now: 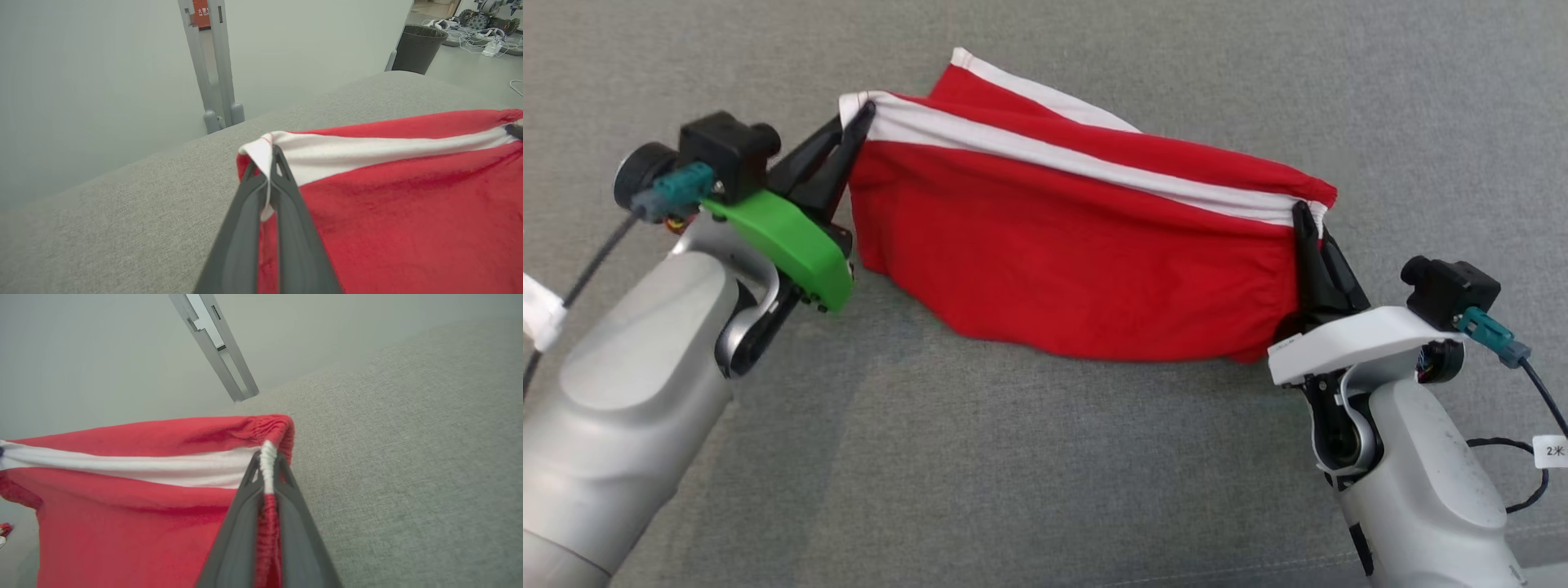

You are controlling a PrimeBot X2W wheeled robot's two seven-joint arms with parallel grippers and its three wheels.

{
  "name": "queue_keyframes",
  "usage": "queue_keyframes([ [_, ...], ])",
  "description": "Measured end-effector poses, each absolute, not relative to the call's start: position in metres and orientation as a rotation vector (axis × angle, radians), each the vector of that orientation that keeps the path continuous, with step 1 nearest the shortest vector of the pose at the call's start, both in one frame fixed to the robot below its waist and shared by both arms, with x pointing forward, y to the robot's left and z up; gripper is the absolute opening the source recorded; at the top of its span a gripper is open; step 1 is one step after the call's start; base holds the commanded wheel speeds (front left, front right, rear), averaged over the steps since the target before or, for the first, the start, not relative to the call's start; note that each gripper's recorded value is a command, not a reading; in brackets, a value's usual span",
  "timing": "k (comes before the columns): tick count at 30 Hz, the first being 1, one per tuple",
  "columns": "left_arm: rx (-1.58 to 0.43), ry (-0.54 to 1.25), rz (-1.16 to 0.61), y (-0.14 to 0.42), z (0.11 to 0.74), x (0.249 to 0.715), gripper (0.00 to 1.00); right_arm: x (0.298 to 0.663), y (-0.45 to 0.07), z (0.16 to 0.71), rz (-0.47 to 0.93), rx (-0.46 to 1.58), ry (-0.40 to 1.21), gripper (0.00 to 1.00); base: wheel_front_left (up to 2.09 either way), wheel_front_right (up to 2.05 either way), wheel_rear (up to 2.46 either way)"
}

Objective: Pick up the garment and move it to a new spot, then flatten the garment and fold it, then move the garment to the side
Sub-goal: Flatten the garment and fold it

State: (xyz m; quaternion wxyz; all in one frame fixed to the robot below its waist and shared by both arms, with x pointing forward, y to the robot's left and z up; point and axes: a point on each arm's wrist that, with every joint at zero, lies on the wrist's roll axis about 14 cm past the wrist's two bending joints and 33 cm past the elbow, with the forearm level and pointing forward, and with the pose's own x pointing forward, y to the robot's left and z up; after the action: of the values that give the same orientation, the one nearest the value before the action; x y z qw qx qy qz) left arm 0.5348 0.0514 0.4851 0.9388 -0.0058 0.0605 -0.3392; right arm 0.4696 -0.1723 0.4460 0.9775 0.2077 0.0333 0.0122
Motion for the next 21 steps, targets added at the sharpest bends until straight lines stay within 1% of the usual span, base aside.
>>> queue_keyframes([
  [1, -0.058, 0.151, -0.702, 0.045, 0.481, 0.54, 0.0, 0.471, -0.175, 0.44, 0.014, 0.425, 0.081, 0.0, 0.0, 0.0, 0.0],
  [4, -0.077, 0.225, -0.749, 0.032, 0.465, 0.551, 0.0, 0.473, -0.181, 0.426, -0.009, 0.437, 0.111, 0.0, 0.0, 0.0, 0.0],
  [8, -0.06, 0.279, -0.773, 0.027, 0.446, 0.571, 0.0, 0.471, -0.191, 0.412, -0.044, 0.446, 0.14, 0.0, 0.0, 0.0, 0.0],
  [15, -0.115, 0.292, -0.825, -0.002, 0.428, 0.589, 0.0, 0.463, -0.223, 0.402, -0.134, 0.444, 0.146, 0.0, 0.0, 0.0, 0.0],
  [21, -0.114, 0.309, -0.859, -0.019, 0.416, 0.594, 0.0, 0.461, -0.234, 0.409, -0.154, 0.431, 0.124, 0.0, 0.0, 0.0, 0.0],
])
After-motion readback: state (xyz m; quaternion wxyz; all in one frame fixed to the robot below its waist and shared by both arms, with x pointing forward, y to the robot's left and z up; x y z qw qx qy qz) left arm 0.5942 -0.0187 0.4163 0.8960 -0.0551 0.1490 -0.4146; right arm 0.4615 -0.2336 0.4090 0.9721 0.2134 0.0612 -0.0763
